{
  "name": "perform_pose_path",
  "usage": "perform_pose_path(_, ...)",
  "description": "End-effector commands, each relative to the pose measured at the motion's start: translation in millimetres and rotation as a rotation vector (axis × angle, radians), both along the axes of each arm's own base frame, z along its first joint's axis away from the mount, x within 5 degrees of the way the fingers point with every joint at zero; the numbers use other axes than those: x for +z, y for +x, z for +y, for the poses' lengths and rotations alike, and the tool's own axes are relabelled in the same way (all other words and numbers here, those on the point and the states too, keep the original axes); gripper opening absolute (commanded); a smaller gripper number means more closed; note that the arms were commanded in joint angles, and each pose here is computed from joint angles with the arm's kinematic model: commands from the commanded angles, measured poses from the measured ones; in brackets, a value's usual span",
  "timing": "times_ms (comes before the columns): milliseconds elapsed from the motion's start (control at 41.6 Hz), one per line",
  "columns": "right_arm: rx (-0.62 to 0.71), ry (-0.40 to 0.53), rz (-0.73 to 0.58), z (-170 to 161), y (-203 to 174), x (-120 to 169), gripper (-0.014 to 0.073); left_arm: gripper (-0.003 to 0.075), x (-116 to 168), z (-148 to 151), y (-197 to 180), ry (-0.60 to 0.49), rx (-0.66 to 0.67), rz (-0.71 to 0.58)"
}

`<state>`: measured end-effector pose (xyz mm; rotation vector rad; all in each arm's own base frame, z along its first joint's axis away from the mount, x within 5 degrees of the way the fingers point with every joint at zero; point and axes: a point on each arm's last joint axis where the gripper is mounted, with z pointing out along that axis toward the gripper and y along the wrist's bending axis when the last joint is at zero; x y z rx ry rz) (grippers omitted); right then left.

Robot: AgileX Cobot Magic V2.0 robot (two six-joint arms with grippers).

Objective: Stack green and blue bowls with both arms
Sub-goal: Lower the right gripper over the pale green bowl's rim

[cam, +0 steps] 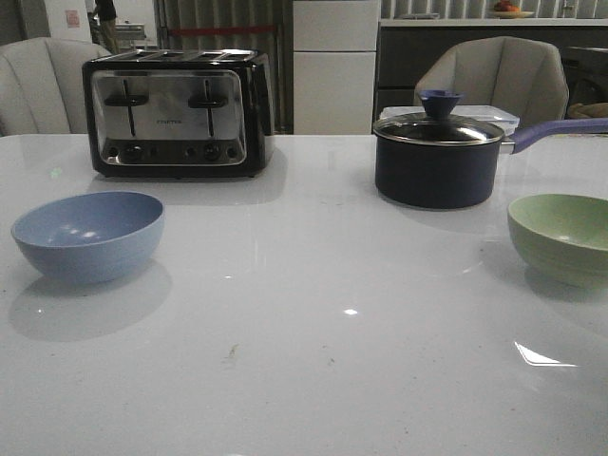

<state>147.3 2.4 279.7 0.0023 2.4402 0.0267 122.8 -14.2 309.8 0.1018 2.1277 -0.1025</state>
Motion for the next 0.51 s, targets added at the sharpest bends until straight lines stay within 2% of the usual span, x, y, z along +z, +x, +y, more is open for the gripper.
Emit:
perform_pose_path(0,-0.018,-0.01,-0.057,-4,19,10,0.0573,0.0507,14,0,6,-0.017,0.01,-0.094)
perform_pose_path(265,-0.171,0.049,0.077,-34,71,5,0.0573,0.0507,14,0,6,-0.017,0.01,-0.094)
perform_pose_path(481,-0.175,0.095,0.157,-50,121,-6,0.0573,0.0507,14,0,6,-0.017,0.01,-0.094)
